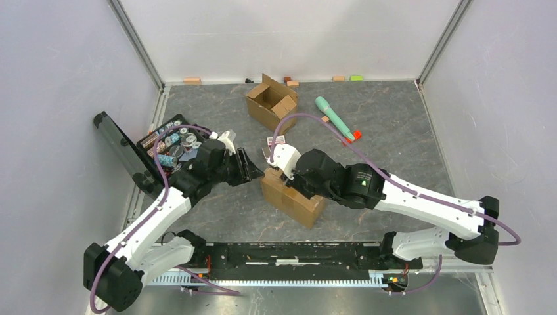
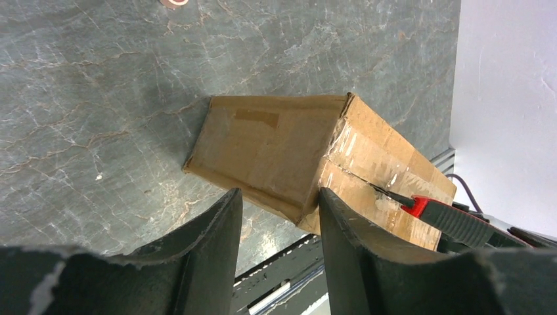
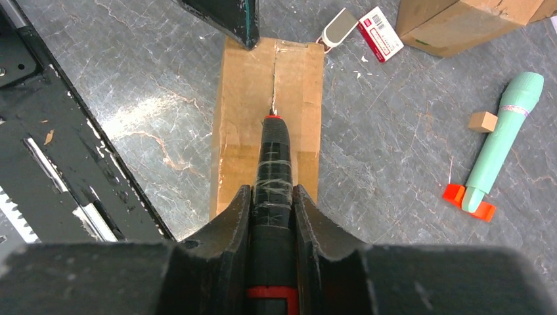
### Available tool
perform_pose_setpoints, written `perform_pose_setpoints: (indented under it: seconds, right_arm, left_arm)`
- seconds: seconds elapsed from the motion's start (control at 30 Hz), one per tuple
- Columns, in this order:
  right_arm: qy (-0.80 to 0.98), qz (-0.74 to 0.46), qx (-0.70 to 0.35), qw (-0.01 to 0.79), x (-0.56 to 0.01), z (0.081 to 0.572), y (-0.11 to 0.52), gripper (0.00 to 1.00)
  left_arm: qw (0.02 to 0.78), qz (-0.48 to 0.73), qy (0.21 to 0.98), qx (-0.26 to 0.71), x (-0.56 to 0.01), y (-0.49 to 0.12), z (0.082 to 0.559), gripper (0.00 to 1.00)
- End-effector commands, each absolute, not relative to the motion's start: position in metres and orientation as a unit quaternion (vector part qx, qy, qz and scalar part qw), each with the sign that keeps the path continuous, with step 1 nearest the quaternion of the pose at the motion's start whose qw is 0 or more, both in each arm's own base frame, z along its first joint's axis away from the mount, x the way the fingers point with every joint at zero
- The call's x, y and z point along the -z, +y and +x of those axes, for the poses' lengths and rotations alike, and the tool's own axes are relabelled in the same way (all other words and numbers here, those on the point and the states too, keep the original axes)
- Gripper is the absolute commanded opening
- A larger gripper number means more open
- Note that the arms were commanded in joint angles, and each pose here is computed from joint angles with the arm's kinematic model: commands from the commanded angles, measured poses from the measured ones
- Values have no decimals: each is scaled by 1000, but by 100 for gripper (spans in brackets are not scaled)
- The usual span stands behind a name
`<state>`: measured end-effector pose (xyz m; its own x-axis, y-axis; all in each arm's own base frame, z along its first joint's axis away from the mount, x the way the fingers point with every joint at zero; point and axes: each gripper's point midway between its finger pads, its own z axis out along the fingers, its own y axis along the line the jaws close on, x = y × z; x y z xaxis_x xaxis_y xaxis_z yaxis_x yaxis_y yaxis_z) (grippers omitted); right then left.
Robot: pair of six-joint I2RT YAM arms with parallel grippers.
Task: Unpack the express box
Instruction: Cut the express box at the center of the board.
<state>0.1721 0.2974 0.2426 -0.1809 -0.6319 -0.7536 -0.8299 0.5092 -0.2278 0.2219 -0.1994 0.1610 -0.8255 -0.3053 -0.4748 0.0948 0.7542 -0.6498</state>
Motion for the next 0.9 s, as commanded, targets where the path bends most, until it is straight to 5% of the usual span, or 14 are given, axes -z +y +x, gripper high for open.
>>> perform_pose_setpoints:
  seconds: [0.0, 0.5, 0.87]
  right_arm:
    - [771, -464, -124, 419, -241, 171, 286, 0]
    - [723, -403, -207, 522, -282, 216, 347, 0]
    - [742, -409, -195, 493, -260, 212, 343, 0]
  left_arm:
    - [309, -91, 901, 292, -159, -179, 232, 52]
    - [378, -57, 880, 282, -239, -183, 285, 52]
    - [335, -146, 805, 467, -242, -243, 302, 49]
